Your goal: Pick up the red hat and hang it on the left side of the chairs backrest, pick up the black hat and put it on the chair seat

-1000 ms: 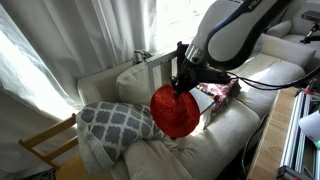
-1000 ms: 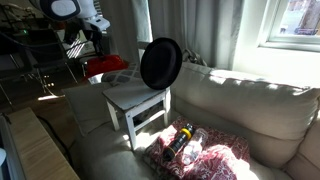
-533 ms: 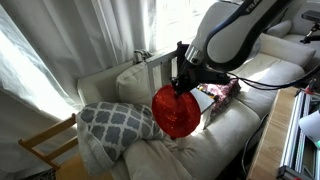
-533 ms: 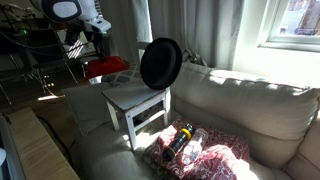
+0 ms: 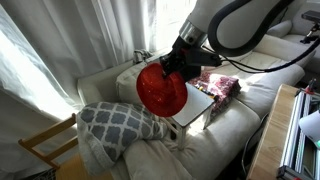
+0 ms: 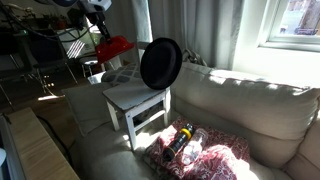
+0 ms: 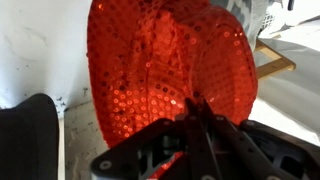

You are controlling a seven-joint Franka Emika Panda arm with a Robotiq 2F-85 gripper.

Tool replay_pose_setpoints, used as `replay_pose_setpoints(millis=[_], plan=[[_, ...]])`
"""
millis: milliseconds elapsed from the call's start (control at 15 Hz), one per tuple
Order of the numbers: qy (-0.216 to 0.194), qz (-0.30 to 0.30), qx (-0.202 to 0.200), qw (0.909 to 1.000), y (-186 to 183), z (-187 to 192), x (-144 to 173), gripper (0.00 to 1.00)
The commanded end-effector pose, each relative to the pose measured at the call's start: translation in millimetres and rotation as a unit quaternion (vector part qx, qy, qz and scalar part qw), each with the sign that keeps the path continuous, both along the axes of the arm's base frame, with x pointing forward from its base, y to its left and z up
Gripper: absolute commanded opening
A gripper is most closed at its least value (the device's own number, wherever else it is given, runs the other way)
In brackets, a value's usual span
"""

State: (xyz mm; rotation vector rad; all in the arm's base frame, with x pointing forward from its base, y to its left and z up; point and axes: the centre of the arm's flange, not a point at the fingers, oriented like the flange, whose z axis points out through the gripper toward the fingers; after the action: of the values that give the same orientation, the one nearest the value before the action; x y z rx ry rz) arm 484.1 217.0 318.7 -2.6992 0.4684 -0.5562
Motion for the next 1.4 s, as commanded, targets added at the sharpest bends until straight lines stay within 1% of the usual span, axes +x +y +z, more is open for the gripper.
replay_pose_setpoints(millis=[0,200,400,533,733,867,933,1133,1333], plan=[[-0.045,0.012,-0.005,0.9989,16,39,8,0.01],[-0.083,0.008,-0.009,0.9965,26,56,25,0.01],[-0.117,-0.021,-0.042,0.992,29,52,48,0.01],[-0.13,-0.033,-0.059,0.9892,23,46,65,0.01],[-0.134,-0.042,-0.082,0.9868,25,41,83,0.01],[-0.125,-0.042,-0.092,0.9869,42,35,86,0.01],[-0.119,-0.044,-0.107,0.9861,51,30,86,0.01],[-0.111,-0.058,-0.16,0.9791,71,11,84,0.01],[-0.108,-0.088,-0.196,0.9706,79,-9,87,0.01]])
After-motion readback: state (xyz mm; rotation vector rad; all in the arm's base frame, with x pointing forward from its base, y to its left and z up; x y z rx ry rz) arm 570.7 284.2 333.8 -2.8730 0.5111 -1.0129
